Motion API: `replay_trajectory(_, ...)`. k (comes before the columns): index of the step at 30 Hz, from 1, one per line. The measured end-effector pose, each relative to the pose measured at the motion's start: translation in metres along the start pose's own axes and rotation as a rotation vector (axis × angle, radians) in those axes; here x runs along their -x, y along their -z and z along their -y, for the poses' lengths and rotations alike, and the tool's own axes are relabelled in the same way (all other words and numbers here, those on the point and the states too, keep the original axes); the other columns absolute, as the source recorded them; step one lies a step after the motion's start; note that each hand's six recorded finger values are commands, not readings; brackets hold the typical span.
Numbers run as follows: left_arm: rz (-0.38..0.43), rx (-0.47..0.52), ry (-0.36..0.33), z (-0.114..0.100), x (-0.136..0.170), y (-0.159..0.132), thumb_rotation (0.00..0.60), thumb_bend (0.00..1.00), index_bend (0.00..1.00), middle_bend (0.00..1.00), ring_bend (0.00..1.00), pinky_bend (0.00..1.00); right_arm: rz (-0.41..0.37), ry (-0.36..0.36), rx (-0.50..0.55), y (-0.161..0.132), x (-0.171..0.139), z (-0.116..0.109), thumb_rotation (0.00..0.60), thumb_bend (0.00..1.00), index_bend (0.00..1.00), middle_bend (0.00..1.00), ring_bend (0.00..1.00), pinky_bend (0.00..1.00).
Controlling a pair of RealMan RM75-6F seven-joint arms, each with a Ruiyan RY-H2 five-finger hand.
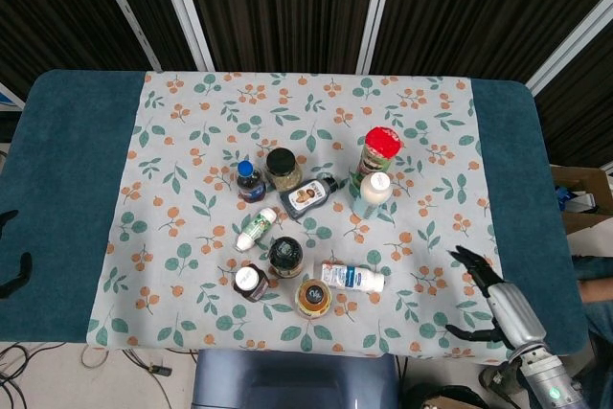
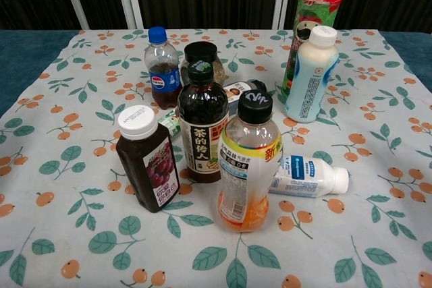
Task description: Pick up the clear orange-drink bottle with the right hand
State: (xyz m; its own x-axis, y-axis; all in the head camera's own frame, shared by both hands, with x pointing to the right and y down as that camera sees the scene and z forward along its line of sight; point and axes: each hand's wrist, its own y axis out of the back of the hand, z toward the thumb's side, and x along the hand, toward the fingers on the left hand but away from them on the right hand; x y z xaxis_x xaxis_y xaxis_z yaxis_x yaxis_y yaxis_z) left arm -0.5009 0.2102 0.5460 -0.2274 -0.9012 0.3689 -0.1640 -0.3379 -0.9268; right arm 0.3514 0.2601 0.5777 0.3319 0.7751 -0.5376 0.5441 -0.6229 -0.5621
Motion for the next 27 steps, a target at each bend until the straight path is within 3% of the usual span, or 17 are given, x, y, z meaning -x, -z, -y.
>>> replay_trajectory(5,-0.002,0.0,-0.001,0.0,-0.001,0.001,0.6,0.44,0.16,0.04,0.09,0.02,-0.118,-0.163,0.131,-0.024,0.015,0.031,0.6,0.16,0.08,0.05,0.04,0.22)
replay_trajectory(8,-0.002,-0.002,-0.008,-0.001,-0.001,0.001,0.6,0.44,0.16,0.04,0.09,0.02,-0.147,-0.209,0.165,-0.032,0.022,0.048,0.6,0.16,0.08,0.05,0.04,0.22)
replay_trajectory(14,-0.003,-0.003,-0.005,-0.001,-0.001,0.001,0.6,0.44,0.16,0.04,0.09,0.02,-0.163,-0.24,0.241,-0.047,0.035,0.072,0.6,0.15,0.08,0.05,0.04,0.22)
replay_trajectory(27,-0.017,-0.008,0.004,0.0,-0.002,0.003,0.6,0.44,0.15,0.04,0.09,0.02,-0.182,-0.264,0.225,-0.07,0.063,0.097,0.6,0.23,0.13,0.14,0.11,0.22)
